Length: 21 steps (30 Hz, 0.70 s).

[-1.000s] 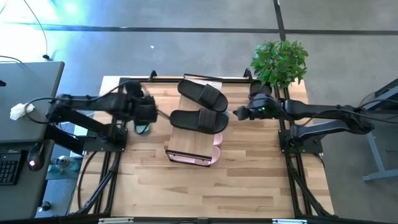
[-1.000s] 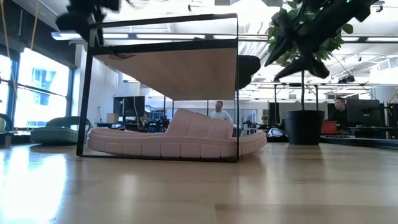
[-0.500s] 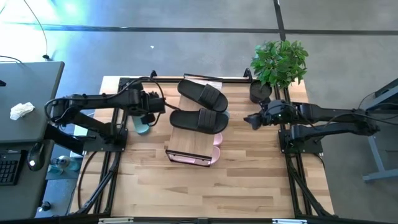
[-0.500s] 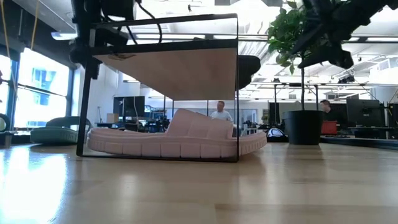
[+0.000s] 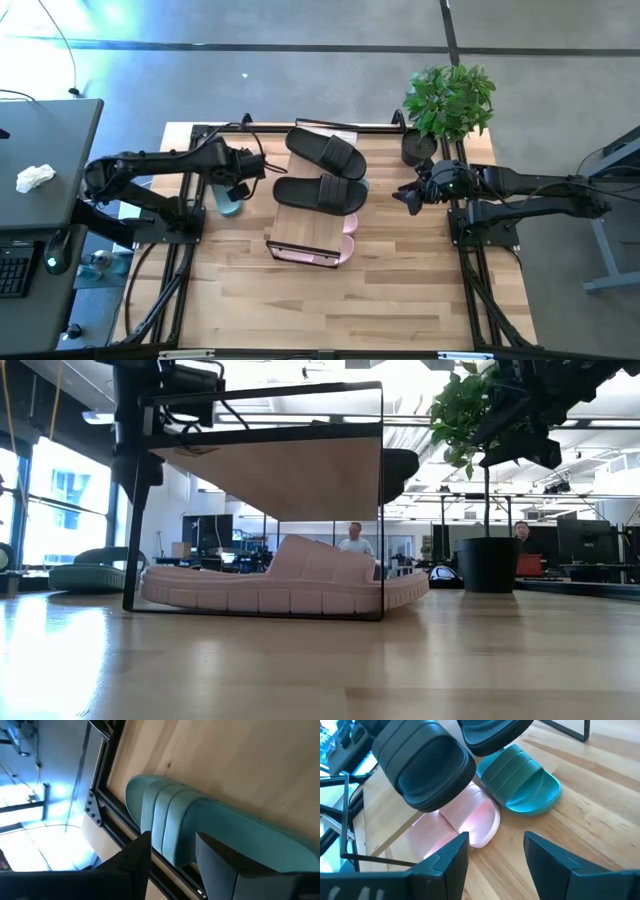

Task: Pick and place slides into the shelf
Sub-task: Put the green slide under the shelf

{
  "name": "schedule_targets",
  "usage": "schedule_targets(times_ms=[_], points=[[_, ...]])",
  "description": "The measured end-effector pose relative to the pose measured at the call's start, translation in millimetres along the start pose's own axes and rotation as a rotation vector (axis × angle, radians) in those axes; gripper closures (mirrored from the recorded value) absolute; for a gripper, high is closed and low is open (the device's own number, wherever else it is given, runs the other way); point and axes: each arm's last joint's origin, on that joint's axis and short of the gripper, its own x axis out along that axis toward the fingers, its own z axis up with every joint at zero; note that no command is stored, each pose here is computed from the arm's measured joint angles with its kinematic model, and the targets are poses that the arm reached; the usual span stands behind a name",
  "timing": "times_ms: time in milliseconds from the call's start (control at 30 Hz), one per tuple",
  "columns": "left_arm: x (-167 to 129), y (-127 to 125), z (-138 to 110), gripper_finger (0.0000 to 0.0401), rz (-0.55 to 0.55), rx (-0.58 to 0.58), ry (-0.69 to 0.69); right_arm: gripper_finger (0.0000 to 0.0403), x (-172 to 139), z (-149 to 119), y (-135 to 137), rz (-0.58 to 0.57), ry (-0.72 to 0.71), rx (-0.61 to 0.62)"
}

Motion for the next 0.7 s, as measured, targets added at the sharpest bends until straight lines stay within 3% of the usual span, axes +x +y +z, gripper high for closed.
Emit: schedule_targets(times_ms=[700], points=[[35, -20, -17, 0.0263, 0.055, 0.038, 0.035, 0.0224, 0, -3, 2, 0.072, 0.076, -0.043]])
